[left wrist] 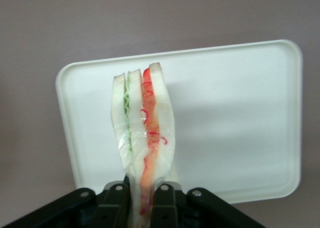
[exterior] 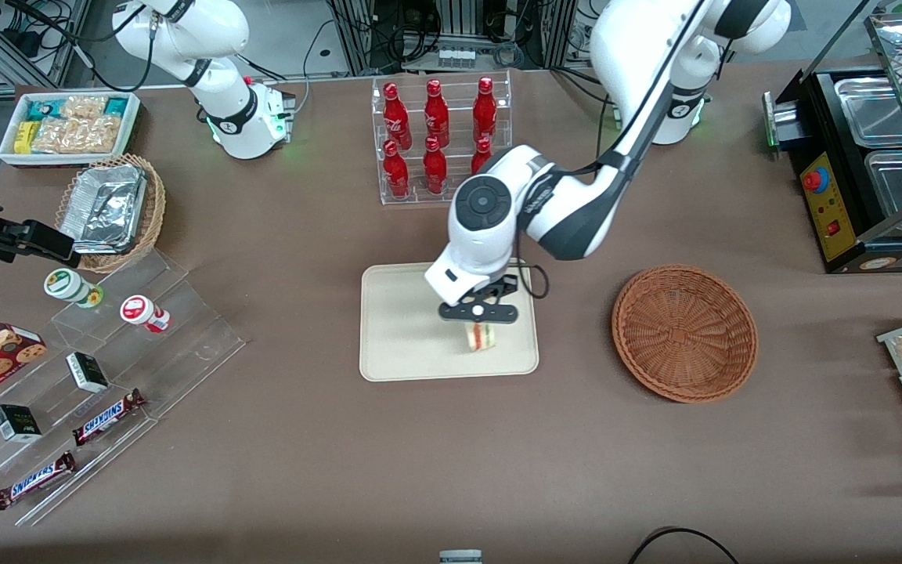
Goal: Place sandwich from basket to tray
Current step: 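Carry the sandwich with the left gripper over the cream tray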
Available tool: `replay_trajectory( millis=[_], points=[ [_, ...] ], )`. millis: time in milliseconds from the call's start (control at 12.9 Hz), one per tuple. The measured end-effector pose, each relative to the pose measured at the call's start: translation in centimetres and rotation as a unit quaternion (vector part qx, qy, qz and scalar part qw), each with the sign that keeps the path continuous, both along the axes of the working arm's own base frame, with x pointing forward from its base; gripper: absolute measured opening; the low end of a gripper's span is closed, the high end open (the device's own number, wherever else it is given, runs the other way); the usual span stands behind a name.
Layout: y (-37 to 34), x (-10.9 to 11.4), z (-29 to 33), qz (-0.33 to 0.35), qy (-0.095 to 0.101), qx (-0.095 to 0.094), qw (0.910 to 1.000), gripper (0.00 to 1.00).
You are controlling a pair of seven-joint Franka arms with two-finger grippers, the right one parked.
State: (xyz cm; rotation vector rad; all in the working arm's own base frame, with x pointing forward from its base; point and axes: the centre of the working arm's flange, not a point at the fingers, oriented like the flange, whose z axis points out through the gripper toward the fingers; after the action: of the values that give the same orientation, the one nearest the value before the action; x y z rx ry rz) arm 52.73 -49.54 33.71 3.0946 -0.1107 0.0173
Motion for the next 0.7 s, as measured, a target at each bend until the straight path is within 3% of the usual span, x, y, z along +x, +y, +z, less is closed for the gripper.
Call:
replay_trajectory(
  millis=[388,698],
  points=[
    [-3.4,-1.3,-5.0,-0.017,-0.018,-0.023,0.9994,0.15],
    [-4.0,-2.0,-8.9,-0.022,-0.008,-0.016,0.9996,0.15]
  ],
)
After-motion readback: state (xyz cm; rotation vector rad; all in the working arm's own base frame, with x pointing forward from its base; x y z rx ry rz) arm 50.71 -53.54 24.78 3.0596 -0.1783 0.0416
